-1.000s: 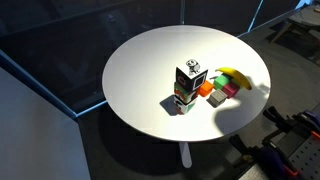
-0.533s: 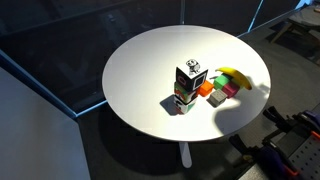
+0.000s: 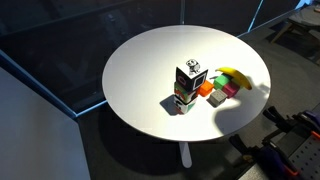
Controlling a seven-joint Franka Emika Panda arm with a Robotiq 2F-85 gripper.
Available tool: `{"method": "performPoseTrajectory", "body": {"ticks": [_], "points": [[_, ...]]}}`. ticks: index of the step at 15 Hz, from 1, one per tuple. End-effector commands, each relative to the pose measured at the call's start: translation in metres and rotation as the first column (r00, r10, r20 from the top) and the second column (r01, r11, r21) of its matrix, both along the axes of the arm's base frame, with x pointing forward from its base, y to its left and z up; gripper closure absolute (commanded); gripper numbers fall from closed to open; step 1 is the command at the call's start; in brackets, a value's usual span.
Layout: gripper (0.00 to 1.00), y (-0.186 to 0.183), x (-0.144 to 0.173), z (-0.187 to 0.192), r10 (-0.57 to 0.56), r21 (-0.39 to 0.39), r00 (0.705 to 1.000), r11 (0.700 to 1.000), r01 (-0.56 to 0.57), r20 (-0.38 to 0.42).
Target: Take the bananas off of the block
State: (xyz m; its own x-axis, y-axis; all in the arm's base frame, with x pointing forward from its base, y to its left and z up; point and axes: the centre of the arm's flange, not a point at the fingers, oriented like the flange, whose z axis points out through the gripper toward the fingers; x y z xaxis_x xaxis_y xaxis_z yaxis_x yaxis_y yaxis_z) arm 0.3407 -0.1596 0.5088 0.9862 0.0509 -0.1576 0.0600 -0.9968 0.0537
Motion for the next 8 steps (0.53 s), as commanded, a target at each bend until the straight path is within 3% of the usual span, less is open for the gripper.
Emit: {"method": "performPoseTrajectory", "body": {"ticks": [1, 8], "points": [[0.00, 0.001, 0.002, 0.001, -0.003, 0.000, 1.000, 1.000, 0.003, 0.003], [0.00, 0.016, 0.029, 0.003, 0.001, -0.026, 0.999, 1.000, 0.000, 0.042]]}}
